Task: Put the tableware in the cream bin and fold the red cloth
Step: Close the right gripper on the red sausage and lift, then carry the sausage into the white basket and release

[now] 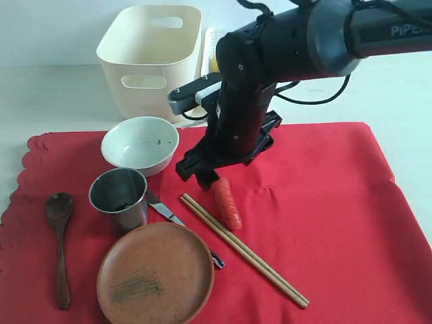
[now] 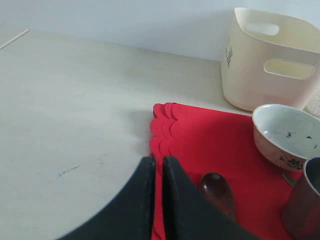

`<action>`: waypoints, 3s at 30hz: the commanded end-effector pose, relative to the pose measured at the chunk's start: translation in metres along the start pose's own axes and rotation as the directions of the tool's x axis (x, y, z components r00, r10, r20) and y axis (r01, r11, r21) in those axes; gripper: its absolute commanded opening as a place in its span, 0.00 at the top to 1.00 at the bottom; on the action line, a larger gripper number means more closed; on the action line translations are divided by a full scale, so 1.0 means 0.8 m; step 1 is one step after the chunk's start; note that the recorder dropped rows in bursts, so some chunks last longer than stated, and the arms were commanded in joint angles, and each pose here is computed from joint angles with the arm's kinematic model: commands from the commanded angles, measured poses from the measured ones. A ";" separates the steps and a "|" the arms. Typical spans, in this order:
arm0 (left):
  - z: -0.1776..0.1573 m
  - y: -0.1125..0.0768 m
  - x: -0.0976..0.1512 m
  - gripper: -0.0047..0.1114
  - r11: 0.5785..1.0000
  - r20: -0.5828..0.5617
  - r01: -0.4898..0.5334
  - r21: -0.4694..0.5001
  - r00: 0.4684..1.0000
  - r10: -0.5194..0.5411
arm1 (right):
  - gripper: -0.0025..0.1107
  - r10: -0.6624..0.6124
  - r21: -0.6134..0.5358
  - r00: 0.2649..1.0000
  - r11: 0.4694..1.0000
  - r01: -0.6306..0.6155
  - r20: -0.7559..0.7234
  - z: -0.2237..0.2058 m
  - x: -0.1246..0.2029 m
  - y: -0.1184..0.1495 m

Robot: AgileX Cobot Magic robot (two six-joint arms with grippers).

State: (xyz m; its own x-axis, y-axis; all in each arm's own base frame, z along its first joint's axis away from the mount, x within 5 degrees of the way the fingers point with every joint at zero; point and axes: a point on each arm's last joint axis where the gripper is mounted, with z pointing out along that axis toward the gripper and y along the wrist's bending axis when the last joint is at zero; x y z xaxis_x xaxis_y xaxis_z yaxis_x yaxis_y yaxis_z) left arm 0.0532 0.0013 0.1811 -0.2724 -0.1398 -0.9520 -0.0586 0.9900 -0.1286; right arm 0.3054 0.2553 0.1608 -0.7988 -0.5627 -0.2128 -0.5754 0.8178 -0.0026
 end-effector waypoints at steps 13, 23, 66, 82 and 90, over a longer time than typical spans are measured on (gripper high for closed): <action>0.000 0.000 0.001 0.89 1.000 0.008 -0.001 -0.002 1.000 0.001 | 0.53 0.018 0.047 0.997 0.999 -0.015 -0.073 0.049 0.003 -0.002; 0.000 0.000 0.001 0.89 1.000 0.008 -0.001 -0.002 1.000 0.001 | 0.98 -0.010 0.069 0.997 0.998 0.015 -0.073 0.037 0.003 -0.005; 0.000 0.000 0.001 0.89 1.000 0.008 -0.001 -0.002 1.000 0.001 | 0.98 -0.049 0.145 0.778 0.988 -0.055 0.626 -0.002 -0.185 -0.164; 0.000 0.000 0.001 0.89 1.000 0.008 -0.001 -0.002 1.000 0.001 | 0.35 -0.010 0.147 0.803 0.984 -0.097 0.595 0.020 -0.181 -0.194; 0.000 0.000 0.001 0.89 1.000 0.008 -0.001 -0.002 1.000 0.001 | 0.31 -0.021 0.171 0.848 0.982 -0.082 0.530 -0.046 -0.169 -0.191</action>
State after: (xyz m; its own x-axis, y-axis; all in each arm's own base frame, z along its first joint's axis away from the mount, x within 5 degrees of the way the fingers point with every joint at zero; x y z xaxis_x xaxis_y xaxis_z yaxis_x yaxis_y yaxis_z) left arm 0.0532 0.0013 0.1811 -0.2724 -0.1398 -0.9520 -0.0586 0.9900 -0.1286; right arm 0.5024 0.2080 0.1971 -0.5731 -0.4043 -0.7128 -0.4667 0.8760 -0.1217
